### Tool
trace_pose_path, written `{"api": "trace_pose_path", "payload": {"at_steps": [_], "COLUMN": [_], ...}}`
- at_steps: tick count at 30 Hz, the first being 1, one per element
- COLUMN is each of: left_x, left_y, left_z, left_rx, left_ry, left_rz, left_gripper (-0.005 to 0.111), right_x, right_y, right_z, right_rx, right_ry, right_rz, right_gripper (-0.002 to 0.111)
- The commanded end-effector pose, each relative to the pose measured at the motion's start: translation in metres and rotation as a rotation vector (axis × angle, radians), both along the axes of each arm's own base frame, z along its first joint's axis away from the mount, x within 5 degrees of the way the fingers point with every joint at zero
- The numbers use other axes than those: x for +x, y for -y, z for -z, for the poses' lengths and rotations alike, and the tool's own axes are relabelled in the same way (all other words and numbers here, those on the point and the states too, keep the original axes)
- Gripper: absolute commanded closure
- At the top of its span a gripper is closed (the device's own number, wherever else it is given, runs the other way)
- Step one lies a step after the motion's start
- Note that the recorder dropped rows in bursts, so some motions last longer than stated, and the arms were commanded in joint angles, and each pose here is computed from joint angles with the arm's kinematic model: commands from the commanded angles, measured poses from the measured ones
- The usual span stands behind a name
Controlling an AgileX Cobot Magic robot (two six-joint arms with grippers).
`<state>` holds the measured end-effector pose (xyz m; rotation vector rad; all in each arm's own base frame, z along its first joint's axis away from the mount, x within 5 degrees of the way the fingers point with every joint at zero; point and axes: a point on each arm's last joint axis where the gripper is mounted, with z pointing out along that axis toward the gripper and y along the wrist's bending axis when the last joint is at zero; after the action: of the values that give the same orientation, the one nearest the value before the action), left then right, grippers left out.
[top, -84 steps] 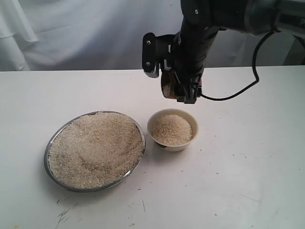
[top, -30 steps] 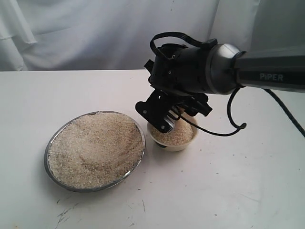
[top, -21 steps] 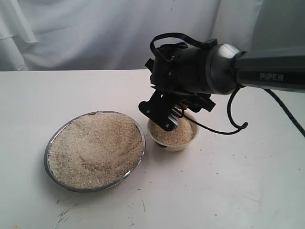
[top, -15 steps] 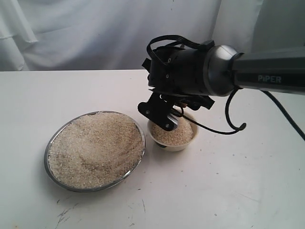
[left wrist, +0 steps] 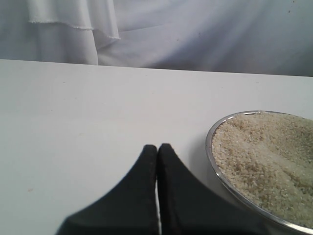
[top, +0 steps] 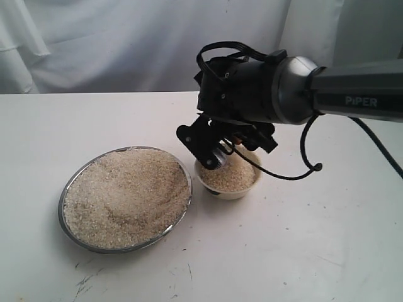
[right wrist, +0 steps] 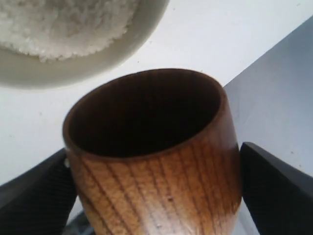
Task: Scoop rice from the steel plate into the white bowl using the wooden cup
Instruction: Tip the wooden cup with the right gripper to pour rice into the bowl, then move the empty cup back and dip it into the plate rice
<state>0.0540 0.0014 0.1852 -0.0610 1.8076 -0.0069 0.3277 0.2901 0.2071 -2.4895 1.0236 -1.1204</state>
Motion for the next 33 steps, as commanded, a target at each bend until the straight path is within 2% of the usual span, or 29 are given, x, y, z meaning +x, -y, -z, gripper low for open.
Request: {"api": "trace_pose_path", "payload": {"at_steps": [1, 7, 10, 16, 23, 27, 33], "left_x": [0.000, 0.000, 0.000, 0.000, 0.000, 0.000, 0.000], "left_y": [0.000, 0.000, 0.000, 0.000, 0.000, 0.000, 0.000], "left_z": [0.001, 0.001, 0.001, 0.001, 0.001, 0.001, 0.001], "left_rx": [-0.002, -0.002, -0.002, -0.002, -0.002, -0.002, -0.002], "left_ry": [0.006, 0.006, 0.006, 0.006, 0.006, 0.006, 0.006], "left_rz": [-0.002, -0.002, -0.002, -0.002, -0.002, -0.002, -0.002], "left_gripper": [0.107, 0.107, 0.107, 0.107, 0.107, 0.107, 0.107], "right_x": [-0.007, -0.011, -0.013, -0.013, -0.011, -0.014, -0.018], "right_y": [-0.008, -0.013, -0.017, -0.029, -0.060, -0.084, -0.101], "right_z": [-0.011, -0.008, -0.007, -0.008, 0.005, 0.022, 0.044], "right_rx": [0.261, 0.450, 0.491, 0.418, 0.413, 0.327, 0.181], "right_ry": [-0.019, -0.128, -0.156, -0.127, -0.125, -0.111, -0.045], "right_rz": [0.099, 0.188, 0.172, -0.057, -0.124, -0.235, -0.372], "right_gripper": [0.108, 0.108, 0.108, 0.108, 0.108, 0.108, 0.108]}}
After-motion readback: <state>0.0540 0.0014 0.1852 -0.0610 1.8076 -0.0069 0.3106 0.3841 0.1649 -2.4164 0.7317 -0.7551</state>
